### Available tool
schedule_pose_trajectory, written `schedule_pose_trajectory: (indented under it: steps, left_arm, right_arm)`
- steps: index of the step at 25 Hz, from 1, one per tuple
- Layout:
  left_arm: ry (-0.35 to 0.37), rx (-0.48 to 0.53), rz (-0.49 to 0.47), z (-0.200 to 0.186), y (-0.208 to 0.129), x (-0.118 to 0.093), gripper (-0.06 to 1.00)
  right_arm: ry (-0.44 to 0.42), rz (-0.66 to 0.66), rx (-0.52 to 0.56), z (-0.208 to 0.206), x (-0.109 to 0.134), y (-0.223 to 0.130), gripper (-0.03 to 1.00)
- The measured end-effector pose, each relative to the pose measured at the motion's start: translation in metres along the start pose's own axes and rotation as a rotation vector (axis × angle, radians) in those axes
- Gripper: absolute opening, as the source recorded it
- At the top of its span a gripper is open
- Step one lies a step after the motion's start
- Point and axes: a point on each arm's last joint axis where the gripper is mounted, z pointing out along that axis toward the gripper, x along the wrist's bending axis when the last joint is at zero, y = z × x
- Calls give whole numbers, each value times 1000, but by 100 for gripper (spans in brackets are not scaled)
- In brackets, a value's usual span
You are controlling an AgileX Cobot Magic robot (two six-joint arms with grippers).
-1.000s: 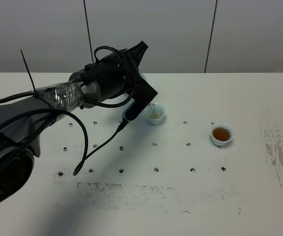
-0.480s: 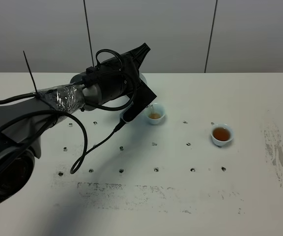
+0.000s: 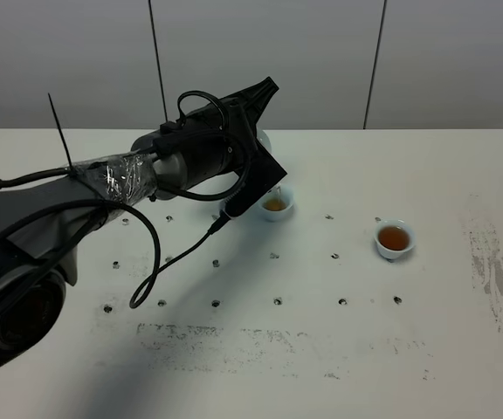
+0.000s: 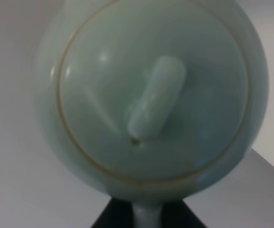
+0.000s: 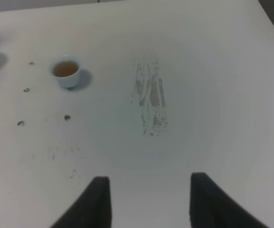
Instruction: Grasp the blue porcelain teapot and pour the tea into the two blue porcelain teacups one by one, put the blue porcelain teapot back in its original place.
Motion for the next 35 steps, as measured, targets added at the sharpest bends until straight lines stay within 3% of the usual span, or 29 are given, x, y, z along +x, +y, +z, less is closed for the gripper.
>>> schedule_pose_trajectory:
  steps: [23,35]
  left_arm:
    - [5,42,55,-1,-2,1,10]
    - [-44,78,72,-1,-6,-3,10]
  right_arm:
    - [0,0,1,0,0,0,40]
    - [0,0,1,0,0,0,40]
